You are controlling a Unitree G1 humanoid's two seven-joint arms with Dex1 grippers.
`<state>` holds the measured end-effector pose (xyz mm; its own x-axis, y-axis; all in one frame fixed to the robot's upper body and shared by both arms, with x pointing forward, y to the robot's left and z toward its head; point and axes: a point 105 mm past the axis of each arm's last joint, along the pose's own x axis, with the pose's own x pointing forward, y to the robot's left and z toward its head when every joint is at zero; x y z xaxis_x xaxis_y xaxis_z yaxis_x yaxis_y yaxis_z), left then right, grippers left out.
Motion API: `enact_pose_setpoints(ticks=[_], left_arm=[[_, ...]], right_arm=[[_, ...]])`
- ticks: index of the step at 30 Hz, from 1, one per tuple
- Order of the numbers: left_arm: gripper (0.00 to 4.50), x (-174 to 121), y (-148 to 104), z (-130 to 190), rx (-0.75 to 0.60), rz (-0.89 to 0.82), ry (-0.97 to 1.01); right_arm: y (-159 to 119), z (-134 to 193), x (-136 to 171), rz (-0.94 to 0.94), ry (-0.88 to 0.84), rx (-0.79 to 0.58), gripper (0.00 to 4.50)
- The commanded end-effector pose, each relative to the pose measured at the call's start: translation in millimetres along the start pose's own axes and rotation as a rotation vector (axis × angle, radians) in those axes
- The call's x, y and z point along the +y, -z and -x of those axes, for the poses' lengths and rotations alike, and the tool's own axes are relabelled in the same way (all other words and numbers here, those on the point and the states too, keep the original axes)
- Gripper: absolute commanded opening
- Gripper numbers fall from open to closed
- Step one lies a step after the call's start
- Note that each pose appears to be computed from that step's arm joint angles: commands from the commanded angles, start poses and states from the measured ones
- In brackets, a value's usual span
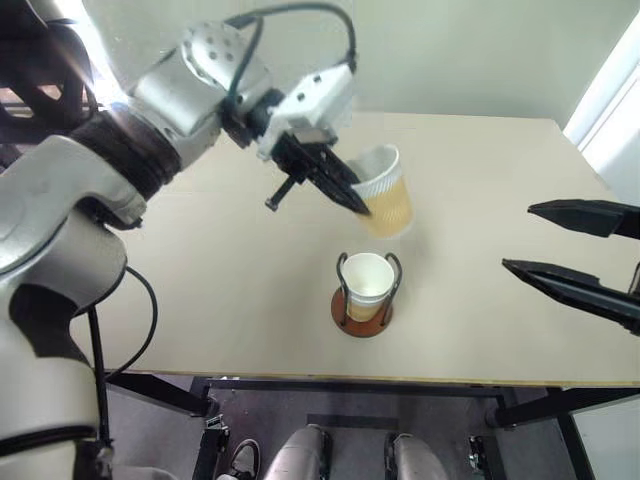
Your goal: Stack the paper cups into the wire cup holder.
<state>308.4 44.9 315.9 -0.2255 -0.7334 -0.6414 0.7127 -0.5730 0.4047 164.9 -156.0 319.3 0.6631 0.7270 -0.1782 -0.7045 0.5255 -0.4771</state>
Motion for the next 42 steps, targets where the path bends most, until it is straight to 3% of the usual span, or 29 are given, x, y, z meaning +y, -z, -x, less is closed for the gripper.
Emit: enact_pose_setpoints(ticks=[1,15,34,37,42], left_arm=[[0.02,-4,-11,-5,0.011,-0.062,0.075],[0.02,-12,16,-28,0.162,-0.103,0.232],[0.02,-13,21,-40,0.163,-0.107,0.274],[0.59,-13,22,-40,0.167,-0.107,0.275],[2.38,-13,24,-40,0.176,-0.112,0.278]], right_arm=[[-8,6,-1,0.036,0.046,-0.021,2.70],[-11,8,6,0.026,0.081,-0.012,2.70],[-11,7,10,0.009,0.102,-0.016,2.70],[-10,7,10,0.008,0.104,-0.016,2.70],[-10,7,10,0.005,0.104,-0.017,2.70]])
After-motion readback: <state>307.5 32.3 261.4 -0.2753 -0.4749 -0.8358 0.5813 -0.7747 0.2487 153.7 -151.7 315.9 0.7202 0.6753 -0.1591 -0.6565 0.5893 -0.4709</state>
